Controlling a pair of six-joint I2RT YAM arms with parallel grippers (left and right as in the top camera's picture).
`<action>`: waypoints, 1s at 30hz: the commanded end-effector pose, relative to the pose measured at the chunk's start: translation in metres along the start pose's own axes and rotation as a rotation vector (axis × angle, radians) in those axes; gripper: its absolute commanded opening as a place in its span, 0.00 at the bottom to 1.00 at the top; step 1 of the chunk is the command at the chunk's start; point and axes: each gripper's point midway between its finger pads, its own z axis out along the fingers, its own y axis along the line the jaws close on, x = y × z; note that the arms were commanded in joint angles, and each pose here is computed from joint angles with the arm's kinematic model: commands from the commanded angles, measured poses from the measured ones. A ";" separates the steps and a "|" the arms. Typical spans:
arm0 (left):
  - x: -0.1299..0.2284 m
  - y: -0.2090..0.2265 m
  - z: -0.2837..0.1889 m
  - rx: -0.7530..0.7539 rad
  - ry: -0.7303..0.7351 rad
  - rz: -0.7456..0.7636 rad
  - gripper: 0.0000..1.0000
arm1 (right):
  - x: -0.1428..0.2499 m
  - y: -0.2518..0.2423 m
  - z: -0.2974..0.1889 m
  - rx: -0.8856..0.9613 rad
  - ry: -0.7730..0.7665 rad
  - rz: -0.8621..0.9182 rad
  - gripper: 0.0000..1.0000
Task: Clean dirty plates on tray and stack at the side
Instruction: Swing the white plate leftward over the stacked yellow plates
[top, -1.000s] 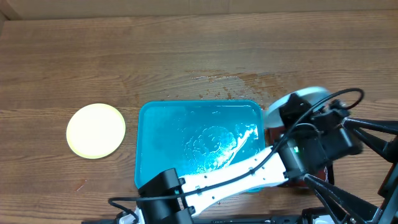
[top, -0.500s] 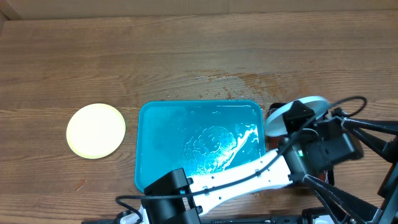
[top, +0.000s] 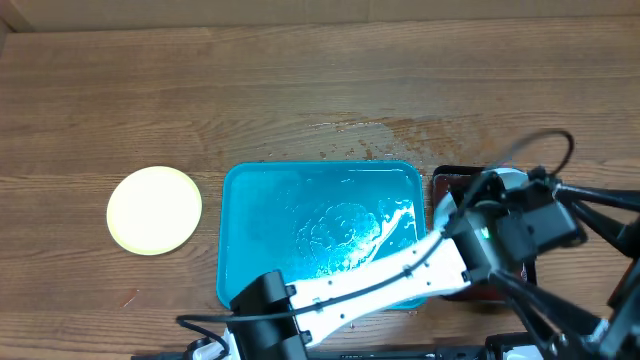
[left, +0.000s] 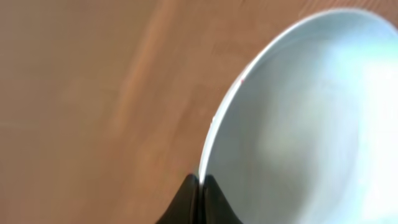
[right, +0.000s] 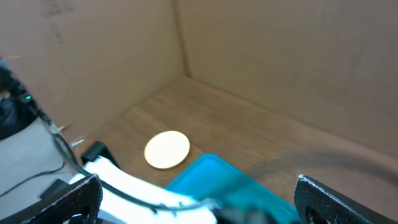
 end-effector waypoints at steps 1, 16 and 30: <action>-0.012 0.017 -0.010 0.216 0.001 -0.338 0.04 | 0.005 -0.030 0.005 0.145 0.026 0.115 1.00; 0.120 0.178 0.073 0.283 0.351 -1.002 0.04 | 0.013 -0.099 0.013 0.460 0.042 0.415 1.00; 0.240 0.269 0.051 0.168 0.468 -1.328 0.05 | 0.099 -0.146 0.067 0.534 0.381 0.604 1.00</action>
